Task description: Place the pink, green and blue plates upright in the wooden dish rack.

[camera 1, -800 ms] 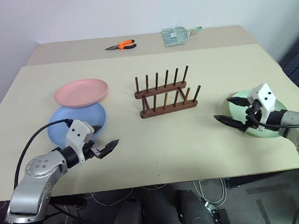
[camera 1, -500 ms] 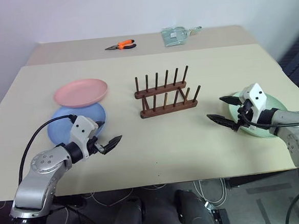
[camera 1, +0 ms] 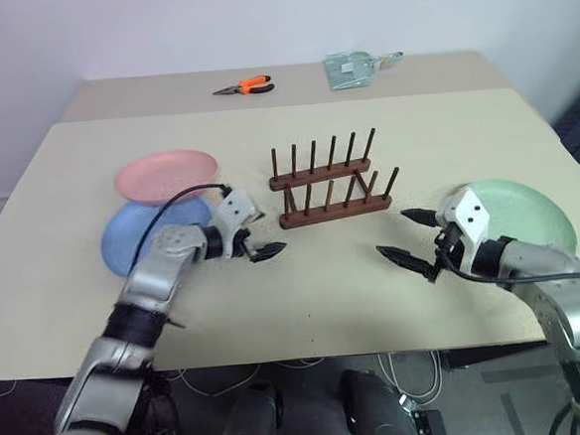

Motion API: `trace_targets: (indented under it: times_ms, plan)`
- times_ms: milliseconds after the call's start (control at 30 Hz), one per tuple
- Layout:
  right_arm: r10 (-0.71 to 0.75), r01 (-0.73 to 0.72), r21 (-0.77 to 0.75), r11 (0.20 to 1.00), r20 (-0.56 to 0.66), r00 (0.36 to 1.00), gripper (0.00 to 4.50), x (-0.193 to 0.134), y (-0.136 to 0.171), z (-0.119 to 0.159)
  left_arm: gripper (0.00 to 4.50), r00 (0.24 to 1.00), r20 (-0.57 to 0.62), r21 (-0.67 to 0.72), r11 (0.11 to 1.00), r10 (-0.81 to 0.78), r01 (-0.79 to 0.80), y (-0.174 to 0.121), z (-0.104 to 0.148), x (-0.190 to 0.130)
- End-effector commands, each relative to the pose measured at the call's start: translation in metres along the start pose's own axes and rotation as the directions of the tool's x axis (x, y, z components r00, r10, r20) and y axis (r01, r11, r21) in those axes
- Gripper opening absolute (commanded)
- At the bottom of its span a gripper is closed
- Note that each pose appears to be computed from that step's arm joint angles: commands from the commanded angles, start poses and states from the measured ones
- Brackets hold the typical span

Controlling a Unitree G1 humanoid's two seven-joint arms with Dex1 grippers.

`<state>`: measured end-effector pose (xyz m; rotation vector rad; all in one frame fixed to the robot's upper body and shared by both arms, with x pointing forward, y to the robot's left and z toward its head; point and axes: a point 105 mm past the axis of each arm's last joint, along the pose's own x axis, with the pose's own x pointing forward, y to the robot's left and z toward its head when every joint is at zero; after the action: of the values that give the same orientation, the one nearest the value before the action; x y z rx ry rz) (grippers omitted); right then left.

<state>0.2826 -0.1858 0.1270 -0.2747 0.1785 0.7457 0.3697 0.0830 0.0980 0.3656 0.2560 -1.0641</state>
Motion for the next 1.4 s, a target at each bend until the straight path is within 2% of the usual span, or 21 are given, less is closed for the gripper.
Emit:
trace_targets:
  times_ms: [33, 133, 200, 267, 400, 433, 633, 800, 967, 1033, 1067, 1133, 1167, 1300, 1400]
  plan:
    - [-0.044, 0.044, -0.016, 0.999, 0.047, 0.998, 4.50, -0.009, 0.007, 0.012, 4.42, 0.999, -0.025, 0.035, 0.999, -0.020, 0.021, 0.005, -0.003, 0.017]
    - [-0.072, 0.073, -0.009, 0.997, 0.043, 0.996, 4.50, -0.014, 0.011, 0.010, 4.42, 0.998, -0.009, 0.018, 0.997, -0.069, 0.069, 0.000, -0.003, 0.029]
    - [-0.099, 0.099, -0.016, 0.995, 0.032, 0.995, 4.50, -0.017, 0.008, 0.008, 3.92, 0.997, 0.000, 0.017, 0.997, -0.076, 0.076, -0.001, -0.002, 0.035]
    - [-0.108, 0.109, -0.019, 0.994, 0.032, 0.994, 4.50, -0.019, 0.007, 0.008, 3.10, 0.997, 0.020, 0.020, 0.997, -0.080, 0.079, -0.003, 0.000, 0.039]
    - [-0.118, 0.118, -0.034, 0.992, 0.020, 0.993, 4.50, -0.023, 0.000, 0.007, 1.10, 0.993, 0.043, 0.069, 0.992, -0.112, 0.109, -0.012, 0.003, 0.042]
    - [-0.118, 0.118, -0.036, 0.992, 0.017, 0.993, 4.50, -0.023, -0.002, 0.007, 0.78, 0.991, 0.047, 0.085, 0.989, -0.126, 0.122, -0.014, 0.003, 0.041]
    - [-0.063, 0.061, -0.030, 0.998, -0.070, 0.996, 4.50, -0.042, -0.007, -0.004, 0.79, 0.955, 0.021, 0.227, 0.931, -0.297, 0.284, -0.043, 0.000, 0.016]
    - [-0.053, 0.051, -0.023, 0.998, -0.147, 0.988, 4.50, -0.059, -0.011, -0.018, 0.79, 0.937, -0.039, 0.228, 0.910, -0.347, 0.347, -0.052, -0.010, -0.004]
    - [-0.066, 0.062, -0.028, 0.998, -0.164, 0.984, 4.50, -0.063, -0.012, -0.021, 3.25, 0.960, -0.096, 0.210, 0.938, -0.262, 0.276, -0.042, -0.022, -0.007]
    - [-0.051, 0.047, -0.027, 0.999, -0.173, 0.984, 3.96, -0.063, -0.009, -0.023, 4.28, 0.973, -0.120, 0.205, 0.954, -0.197, 0.219, -0.034, -0.025, -0.011]
    - [-0.018, 0.014, -0.019, 1.000, -0.180, 0.983, 3.64, -0.060, -0.002, -0.025, 4.50, 0.978, -0.126, 0.190, 0.964, -0.164, 0.186, -0.030, -0.025, -0.018]
    - [0.031, -0.034, -0.012, 0.999, -0.189, 0.981, 2.70, -0.056, 0.011, -0.026, 4.50, 0.984, -0.112, 0.133, 0.979, -0.142, 0.156, -0.033, -0.020, -0.033]
    - [0.047, -0.050, -0.007, 0.999, -0.188, 0.981, 2.12, -0.052, 0.016, -0.027, 4.28, 0.984, -0.102, 0.095, 0.984, -0.144, 0.154, -0.038, -0.018, -0.041]
    - [0.100, -0.107, -0.023, 0.994, -0.213, 0.972, 0.07, -0.039, 0.033, -0.033, 2.50, 0.978, -0.133, -0.004, 0.987, -0.162, 0.163, -0.064, -0.025, -0.064]
    - [0.086, -0.108, -0.084, 0.991, -0.226, 0.970, 0.00, -0.023, 0.036, -0.040, 0.97, 0.979, -0.107, -0.066, 0.984, -0.173, 0.166, -0.081, -0.026, -0.064]
